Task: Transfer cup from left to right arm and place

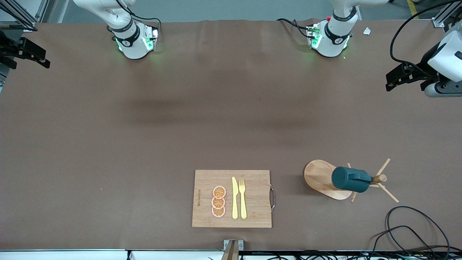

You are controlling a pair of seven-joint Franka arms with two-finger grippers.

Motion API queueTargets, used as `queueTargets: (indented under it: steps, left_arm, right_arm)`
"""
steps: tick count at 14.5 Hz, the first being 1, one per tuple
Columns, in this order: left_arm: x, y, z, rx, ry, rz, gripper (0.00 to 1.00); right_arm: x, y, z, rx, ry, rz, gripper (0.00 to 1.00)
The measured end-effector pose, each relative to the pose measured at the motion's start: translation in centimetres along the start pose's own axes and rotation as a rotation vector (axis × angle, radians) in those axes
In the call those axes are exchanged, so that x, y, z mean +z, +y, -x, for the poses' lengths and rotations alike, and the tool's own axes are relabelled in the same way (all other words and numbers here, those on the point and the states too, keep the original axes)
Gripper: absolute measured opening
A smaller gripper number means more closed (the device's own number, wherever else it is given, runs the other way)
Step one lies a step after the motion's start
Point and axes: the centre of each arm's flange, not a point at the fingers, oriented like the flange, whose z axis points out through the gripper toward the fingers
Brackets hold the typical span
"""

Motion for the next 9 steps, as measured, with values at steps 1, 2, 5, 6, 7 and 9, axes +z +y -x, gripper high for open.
queueTargets:
  steps: [1,2,5,6,7,9]
  left_arm:
    - [0.0,0.0,0.0,0.0,0.0,0.0,1.0]
    - [0.0,0.0,0.0,0.0,0.0,0.0,1.0]
    - [0.1,0.0,0.0,0.0,-0.001,0.0,1.0]
    - [0.2,0.0,-0.1,0.0,-0.005,0.0,1.0]
    - [0.6,-0.1,-0.4,-0.002,-0.012,-0.001,1.0]
    - [2.1,-0.2,-1.3,-0.006,-0.037,-0.003,1.0]
  right_arm:
    - [0.0,0.2,0.0,0.002,0.0,-0.001,1.0]
    - [0.0,0.3,0.0,0.002,0.0,-0.002,1.0]
    - [0.1,0.4,0.1,0.002,-0.006,-0.003,1.0]
    - [0.1,0.4,0.0,0.001,-0.008,-0.003,1.0]
    - [0.2,0.4,0.0,0.0,-0.009,-0.006,1.0]
    - [0.3,0.4,-0.1,-0.001,-0.011,-0.014,1.0]
